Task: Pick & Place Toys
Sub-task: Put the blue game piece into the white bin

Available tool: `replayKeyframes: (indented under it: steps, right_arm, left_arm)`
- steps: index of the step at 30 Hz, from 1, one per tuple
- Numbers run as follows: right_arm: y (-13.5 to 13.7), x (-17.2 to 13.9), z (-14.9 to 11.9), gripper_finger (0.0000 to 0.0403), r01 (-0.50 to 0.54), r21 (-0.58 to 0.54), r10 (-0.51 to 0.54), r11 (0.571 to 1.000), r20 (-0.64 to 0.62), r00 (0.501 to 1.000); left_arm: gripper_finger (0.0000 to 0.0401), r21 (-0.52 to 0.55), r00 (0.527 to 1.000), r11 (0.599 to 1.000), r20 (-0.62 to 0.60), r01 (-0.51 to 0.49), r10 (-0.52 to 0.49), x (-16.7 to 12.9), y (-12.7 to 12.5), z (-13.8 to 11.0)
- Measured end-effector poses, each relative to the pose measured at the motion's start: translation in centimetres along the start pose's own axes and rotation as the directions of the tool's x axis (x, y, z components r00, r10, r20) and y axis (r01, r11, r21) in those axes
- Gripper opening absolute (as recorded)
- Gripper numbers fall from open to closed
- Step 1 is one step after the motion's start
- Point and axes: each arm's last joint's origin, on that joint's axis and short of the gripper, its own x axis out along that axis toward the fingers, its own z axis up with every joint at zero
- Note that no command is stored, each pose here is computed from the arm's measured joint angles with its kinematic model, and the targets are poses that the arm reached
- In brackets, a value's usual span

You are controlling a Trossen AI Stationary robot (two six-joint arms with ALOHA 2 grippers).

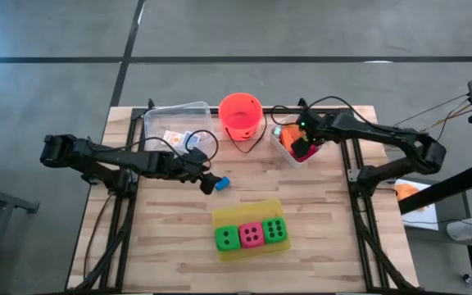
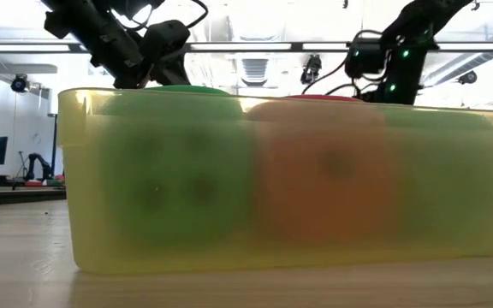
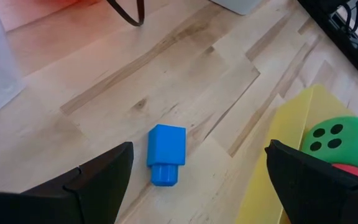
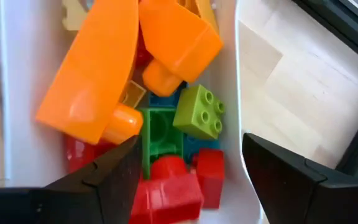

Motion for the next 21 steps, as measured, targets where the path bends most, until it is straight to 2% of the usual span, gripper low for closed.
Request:
replayKeyframes:
  steps: [4, 9, 16, 21]
  right_arm:
    - [0.2, -1.3, -0.7, 0.0272, -0.020, 0.002, 0.019, 1.000, 0.016, 1.000]
    - [2.1, -2.3, -1.3, 0.0272, -0.107, -0.031, 0.108, 0.994, 0.057, 0.992]
    - [5.3, -2.9, -1.9, 0.0272, -0.199, -0.139, 0.217, 0.970, 0.127, 0.968]
    - [6.7, -3.4, -2.3, 0.0272, -0.210, -0.171, 0.240, 0.963, 0.180, 0.954]
  left_arm:
    - [0.0355, 0.018, 1.000, 1.000, -0.012, -0.009, 0.009, 0.0, 0.1, -0.1]
    - [0.0355, 0.041, 0.997, 0.998, -0.045, -0.054, 0.056, 0.3, 0.5, -0.5]
    - [0.0355, 0.097, 0.985, 0.989, -0.116, -0.114, 0.124, 2.4, 0.8, -1.5]
    - [0.0355, 0.161, 0.980, 0.977, -0.121, -0.141, 0.161, 3.9, 0.3, -1.3]
